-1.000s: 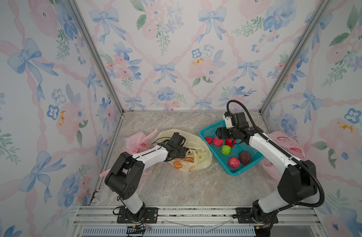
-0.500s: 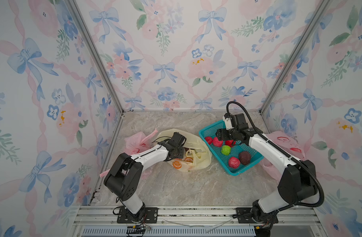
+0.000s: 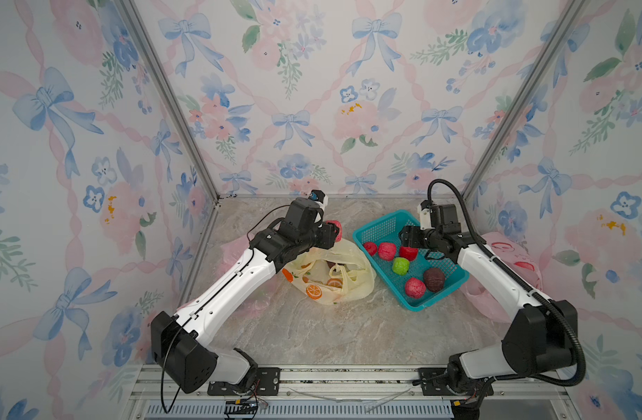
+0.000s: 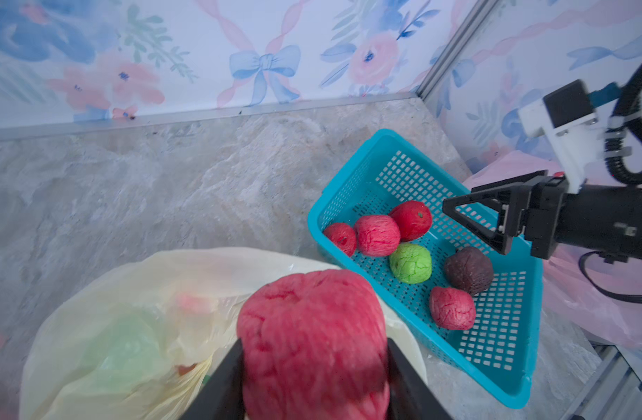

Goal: Untie the knot of a plastic bag & take out the apple
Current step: Pick up the apple from the plastic bag, then place the apple in the basket.

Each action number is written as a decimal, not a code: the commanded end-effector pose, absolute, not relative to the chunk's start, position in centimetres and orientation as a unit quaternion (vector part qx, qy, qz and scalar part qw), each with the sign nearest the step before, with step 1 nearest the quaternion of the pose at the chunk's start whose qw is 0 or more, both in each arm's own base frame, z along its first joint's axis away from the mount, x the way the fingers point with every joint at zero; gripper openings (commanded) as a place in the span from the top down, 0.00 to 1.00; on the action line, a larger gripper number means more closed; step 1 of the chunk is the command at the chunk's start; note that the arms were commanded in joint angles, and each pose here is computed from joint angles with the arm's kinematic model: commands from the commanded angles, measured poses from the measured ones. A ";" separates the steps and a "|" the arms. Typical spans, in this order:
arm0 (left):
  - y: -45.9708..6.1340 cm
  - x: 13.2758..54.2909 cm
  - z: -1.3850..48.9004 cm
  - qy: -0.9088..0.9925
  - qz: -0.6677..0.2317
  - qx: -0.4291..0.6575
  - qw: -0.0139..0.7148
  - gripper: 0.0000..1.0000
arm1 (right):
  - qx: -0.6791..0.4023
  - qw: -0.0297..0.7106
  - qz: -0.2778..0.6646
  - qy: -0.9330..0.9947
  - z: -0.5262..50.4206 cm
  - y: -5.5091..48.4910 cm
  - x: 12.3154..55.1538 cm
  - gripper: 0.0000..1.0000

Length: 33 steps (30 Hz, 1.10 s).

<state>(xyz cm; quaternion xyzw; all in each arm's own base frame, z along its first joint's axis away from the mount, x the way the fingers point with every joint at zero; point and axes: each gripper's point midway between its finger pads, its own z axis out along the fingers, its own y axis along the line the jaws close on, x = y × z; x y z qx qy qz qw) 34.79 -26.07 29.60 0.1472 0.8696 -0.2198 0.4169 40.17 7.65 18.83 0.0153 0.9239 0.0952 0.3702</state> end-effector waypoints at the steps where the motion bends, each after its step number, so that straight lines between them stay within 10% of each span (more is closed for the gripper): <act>1: -33.0 35.1 30.3 0.841 -0.252 0.245 0.412 0.60 | 0.052 0.395 0.116 0.910 20.8 6.1 39.7 0.14; 14: -53.3 35.5 18.3 0.797 -0.327 0.404 0.306 0.58 | 0.105 0.455 0.090 0.880 25.1 1.1 36.0 0.13; 27: -57.6 33.7 10.2 0.796 -0.315 0.442 0.268 0.53 | 0.105 0.453 0.107 0.879 24.4 1.4 35.8 0.13; 33: -57.6 33.5 9.8 0.797 -0.312 0.444 0.266 0.32 | 0.105 0.456 0.112 0.877 24.5 1.5 35.7 0.13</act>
